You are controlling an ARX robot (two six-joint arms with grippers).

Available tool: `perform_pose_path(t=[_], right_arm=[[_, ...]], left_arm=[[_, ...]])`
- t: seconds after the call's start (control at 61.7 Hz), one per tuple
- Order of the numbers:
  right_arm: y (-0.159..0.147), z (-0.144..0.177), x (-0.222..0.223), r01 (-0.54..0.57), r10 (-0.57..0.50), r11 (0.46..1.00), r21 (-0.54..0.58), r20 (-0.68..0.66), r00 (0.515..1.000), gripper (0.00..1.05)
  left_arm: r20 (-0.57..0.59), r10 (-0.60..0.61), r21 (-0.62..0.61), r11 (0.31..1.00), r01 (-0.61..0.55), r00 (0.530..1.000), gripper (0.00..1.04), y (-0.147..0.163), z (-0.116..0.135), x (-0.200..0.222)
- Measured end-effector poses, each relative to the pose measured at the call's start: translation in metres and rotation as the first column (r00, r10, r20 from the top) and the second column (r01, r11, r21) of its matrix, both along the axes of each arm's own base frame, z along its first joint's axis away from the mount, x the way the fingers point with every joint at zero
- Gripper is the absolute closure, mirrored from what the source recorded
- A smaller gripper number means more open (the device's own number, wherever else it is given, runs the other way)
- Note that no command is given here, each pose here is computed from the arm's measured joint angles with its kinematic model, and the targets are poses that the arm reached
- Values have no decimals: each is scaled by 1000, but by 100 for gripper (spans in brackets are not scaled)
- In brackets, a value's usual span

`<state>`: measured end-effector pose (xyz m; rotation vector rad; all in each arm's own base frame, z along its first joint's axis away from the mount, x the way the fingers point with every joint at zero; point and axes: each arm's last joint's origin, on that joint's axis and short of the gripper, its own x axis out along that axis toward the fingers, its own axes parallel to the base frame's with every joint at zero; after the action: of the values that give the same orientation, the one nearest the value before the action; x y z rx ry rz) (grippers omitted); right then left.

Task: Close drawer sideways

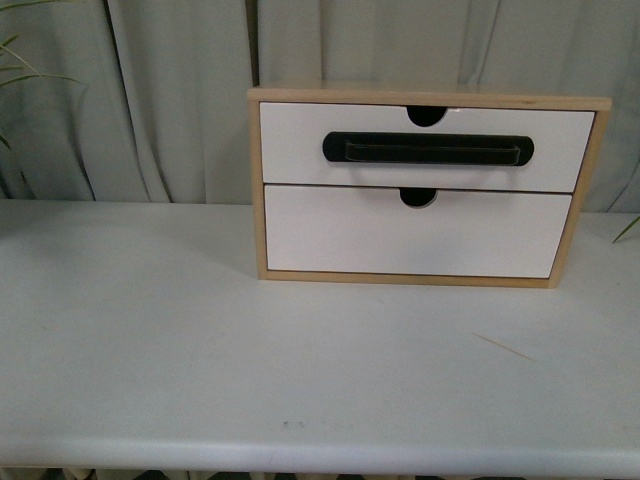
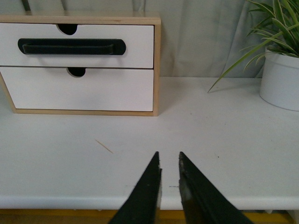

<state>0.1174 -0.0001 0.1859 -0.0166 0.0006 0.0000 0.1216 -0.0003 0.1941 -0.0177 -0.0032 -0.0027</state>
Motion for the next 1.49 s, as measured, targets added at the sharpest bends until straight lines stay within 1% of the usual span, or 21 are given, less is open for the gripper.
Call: perform_pose_path(t=[0.065,0.454,0.503,0.6,0.649,0.714,1.022,1.054,1.135,1.216,1.232,1.249,1.281,1.297,1.33,1.362,1.378,1.411,1.427,1.459,1.492], right_arm=[[0,-2,-2,0,0,1000,0,3,1000,104],[0,-18,-9,0,0,1000,4,7,1000,103],[0,-23,-16,-3,3,1000,4,-28,1000,103],[0,-20,-20,-2,2,1000,4,7,1000,103],[0,-21,-20,-2,2,1000,4,3,1000,103],[0,-21,-20,-2,2,1000,4,3,1000,103],[0,-21,-20,-3,3,1000,4,3,1000,103],[0,-21,-20,-3,3,1000,3,3,1000,103],[0,-21,-20,-2,2,1000,4,3,1000,90],[0,-21,-20,-2,2,1000,4,3,1000,74],[0,-21,-20,-2,2,1000,4,3,1000,67],[0,-21,-20,-2,2,1000,4,3,1000,63],[0,-21,-20,-2,2,1000,4,3,1000,58],[0,-21,-20,-2,2,1000,4,3,1000,56],[0,-21,-20,-2,2,1000,4,3,1000,49],[0,-21,-20,-2,2,1000,4,3,1000,44],[0,-21,-20,-2,2,1000,4,3,1000,42],[0,-21,-20,-2,2,1000,4,3,1000,35],[0,-21,-20,-2,2,1000,4,3,1000,33],[0,-21,-20,-2,2,1000,4,3,1000,25],[0,-21,-20,-2,2,1000,4,3,1000,21]], left_arm=[[-2,1,3,1000,-1,1000,101,0,-4,-2],[-2,1,10,1000,-1,1000,101,0,-18,-11],[6,0,10,1000,0,1000,101,0,-22,-12],[5,2,10,1000,-2,1000,101,0,-26,-14],[-22,0,10,1000,0,1000,101,0,-30,-21],[2,0,10,1000,0,1000,101,0,-28,-24],[2,0,10,1000,0,1000,101,0,-28,-24],[2,0,10,1000,0,1000,96,0,-28,-24],[2,0,10,1000,0,1000,81,0,-28,-24],[2,0,10,1000,0,1000,67,0,-28,-24],[2,0,10,1000,0,1000,60,0,-28,-24],[2,0,10,1000,0,1000,56,0,-28,-24],[2,0,10,1000,0,1000,49,0,-28,-24],[2,0,10,1000,0,1000,47,0,-28,-24],[2,0,10,1000,0,1000,42,0,-28,-24],[2,0,10,1000,0,1000,35,0,-28,-24],[2,0,10,1000,0,1000,33,0,-28,-24],[2,0,10,1000,0,1000,26,0,-28,-24],[2,0,10,1000,0,1000,24,0,-28,-24],[2,0,10,1000,0,1000,17,0,-28,-24],[2,0,10,1000,0,1000,12,0,-28,-24]])
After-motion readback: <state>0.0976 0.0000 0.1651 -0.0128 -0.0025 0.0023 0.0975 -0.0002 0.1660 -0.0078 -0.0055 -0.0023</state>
